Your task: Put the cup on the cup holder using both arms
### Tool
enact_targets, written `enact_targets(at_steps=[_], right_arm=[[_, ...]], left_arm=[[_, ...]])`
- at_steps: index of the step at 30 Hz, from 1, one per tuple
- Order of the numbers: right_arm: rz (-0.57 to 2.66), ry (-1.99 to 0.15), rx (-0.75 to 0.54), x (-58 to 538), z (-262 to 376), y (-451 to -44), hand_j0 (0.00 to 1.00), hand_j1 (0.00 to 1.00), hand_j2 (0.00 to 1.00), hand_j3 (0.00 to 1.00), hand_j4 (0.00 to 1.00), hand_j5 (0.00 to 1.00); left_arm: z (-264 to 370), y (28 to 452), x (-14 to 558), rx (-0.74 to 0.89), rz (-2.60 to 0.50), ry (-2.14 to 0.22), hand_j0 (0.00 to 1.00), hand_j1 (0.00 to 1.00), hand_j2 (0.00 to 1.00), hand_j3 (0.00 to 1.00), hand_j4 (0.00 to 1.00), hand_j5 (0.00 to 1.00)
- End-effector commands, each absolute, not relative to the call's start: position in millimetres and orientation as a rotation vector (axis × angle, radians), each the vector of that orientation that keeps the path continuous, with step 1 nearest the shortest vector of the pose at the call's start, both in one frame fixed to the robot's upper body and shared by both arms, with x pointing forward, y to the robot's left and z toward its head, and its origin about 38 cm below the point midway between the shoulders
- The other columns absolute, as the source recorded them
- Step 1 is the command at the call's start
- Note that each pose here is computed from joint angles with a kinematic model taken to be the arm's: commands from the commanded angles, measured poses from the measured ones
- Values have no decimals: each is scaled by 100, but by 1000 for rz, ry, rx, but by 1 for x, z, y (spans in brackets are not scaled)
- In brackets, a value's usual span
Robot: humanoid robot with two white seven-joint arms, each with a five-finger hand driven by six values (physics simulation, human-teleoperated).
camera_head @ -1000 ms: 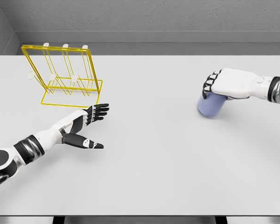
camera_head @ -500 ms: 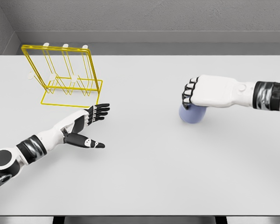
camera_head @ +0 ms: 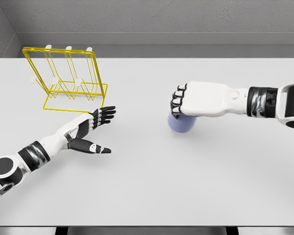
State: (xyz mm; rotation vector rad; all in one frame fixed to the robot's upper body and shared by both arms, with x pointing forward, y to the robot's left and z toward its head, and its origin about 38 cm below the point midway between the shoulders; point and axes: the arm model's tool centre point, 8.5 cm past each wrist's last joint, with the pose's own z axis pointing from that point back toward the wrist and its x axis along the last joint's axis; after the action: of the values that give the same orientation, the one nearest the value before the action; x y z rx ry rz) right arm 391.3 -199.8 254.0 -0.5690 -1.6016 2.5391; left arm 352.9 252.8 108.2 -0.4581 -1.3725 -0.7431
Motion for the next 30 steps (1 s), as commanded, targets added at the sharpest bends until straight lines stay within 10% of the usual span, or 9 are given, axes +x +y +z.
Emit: enact_targets(at_steps=[1,30], right_arm=[[2531,-1645,-543,390,253,-187,49,49,49,49,49,49],[2602,-1726,-382,372,221,-128,55,55,55,55,55,55]], left_arm=[[108,254,353,-457,-740,-1372,100,100,100,100,100,100],[105,252,355,-457,-733,-1370,100,100,100,100,100,100]])
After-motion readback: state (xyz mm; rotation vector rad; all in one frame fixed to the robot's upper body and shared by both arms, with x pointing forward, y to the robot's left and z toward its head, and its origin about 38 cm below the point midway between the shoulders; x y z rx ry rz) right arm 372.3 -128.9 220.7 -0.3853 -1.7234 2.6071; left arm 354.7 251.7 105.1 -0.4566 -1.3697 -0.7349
